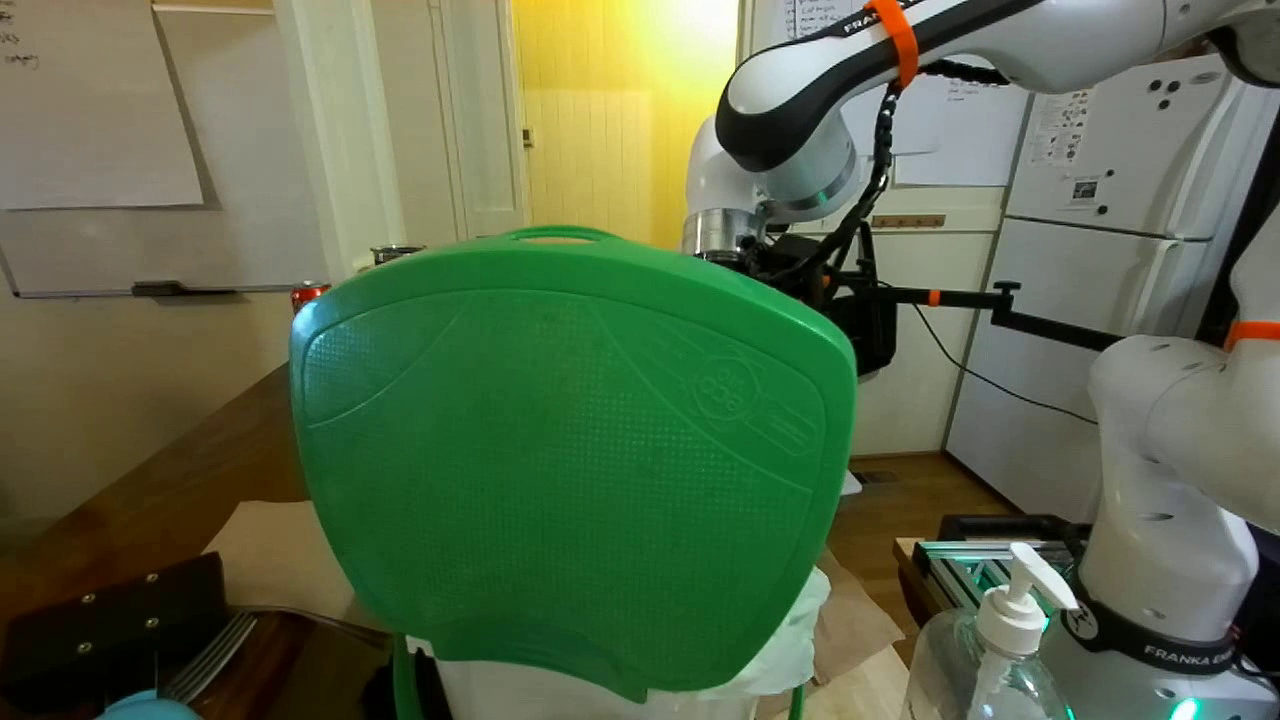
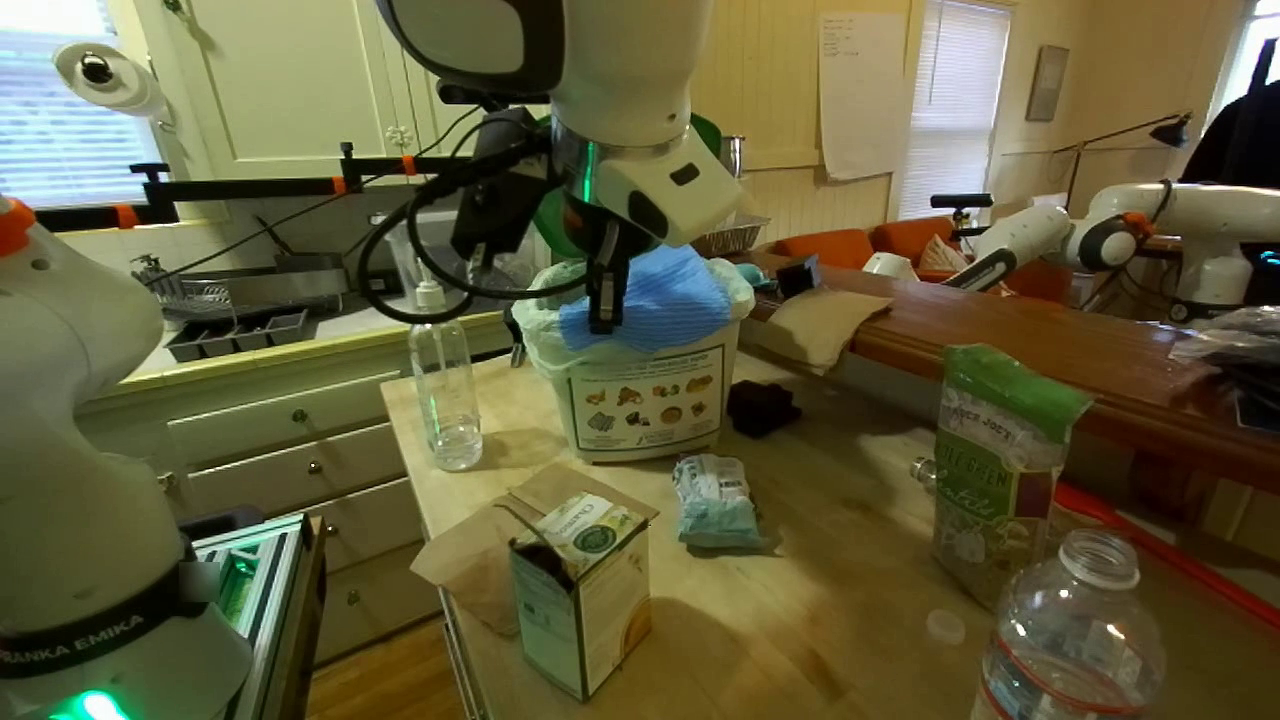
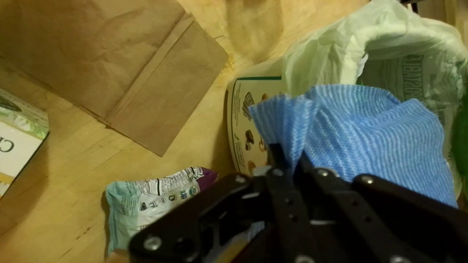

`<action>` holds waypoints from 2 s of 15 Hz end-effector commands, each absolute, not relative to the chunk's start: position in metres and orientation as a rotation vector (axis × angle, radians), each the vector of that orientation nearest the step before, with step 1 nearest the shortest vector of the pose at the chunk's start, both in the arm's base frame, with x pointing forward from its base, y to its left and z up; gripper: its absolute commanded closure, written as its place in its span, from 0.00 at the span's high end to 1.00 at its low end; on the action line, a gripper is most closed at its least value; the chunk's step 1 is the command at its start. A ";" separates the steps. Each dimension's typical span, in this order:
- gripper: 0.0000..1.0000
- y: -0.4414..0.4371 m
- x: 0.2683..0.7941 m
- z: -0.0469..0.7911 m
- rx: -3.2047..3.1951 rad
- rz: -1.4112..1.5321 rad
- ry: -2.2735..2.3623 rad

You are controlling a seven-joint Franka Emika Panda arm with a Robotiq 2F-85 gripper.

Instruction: Place the wipe on the rim of the bin

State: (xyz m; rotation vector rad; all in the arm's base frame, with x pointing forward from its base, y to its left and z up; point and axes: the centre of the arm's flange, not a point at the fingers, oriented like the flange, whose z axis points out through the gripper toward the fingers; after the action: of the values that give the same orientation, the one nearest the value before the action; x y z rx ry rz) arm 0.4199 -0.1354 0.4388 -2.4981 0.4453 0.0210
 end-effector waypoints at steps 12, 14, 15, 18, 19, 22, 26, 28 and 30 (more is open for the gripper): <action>1.00 -0.130 0.424 0.438 -2.502 -0.044 0.422; 1.00 -0.131 0.429 0.438 -2.483 -0.083 0.404; 1.00 -0.130 0.430 0.439 -2.477 -0.101 0.396; 1.00 -0.129 0.431 0.445 -2.468 -0.146 0.371; 1.00 -0.128 0.432 0.445 -2.468 -0.156 0.365; 1.00 -0.126 0.437 0.446 -2.463 -0.173 0.346; 1.00 -0.120 0.443 0.448 -2.469 -0.173 0.312; 1.00 -0.116 0.447 0.447 -2.471 -0.161 0.301; 1.00 -0.112 0.449 0.447 -2.478 -0.159 0.289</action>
State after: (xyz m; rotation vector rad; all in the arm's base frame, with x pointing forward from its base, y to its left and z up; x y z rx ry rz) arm 0.4403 -0.1174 0.4510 -2.4735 0.3057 -0.1447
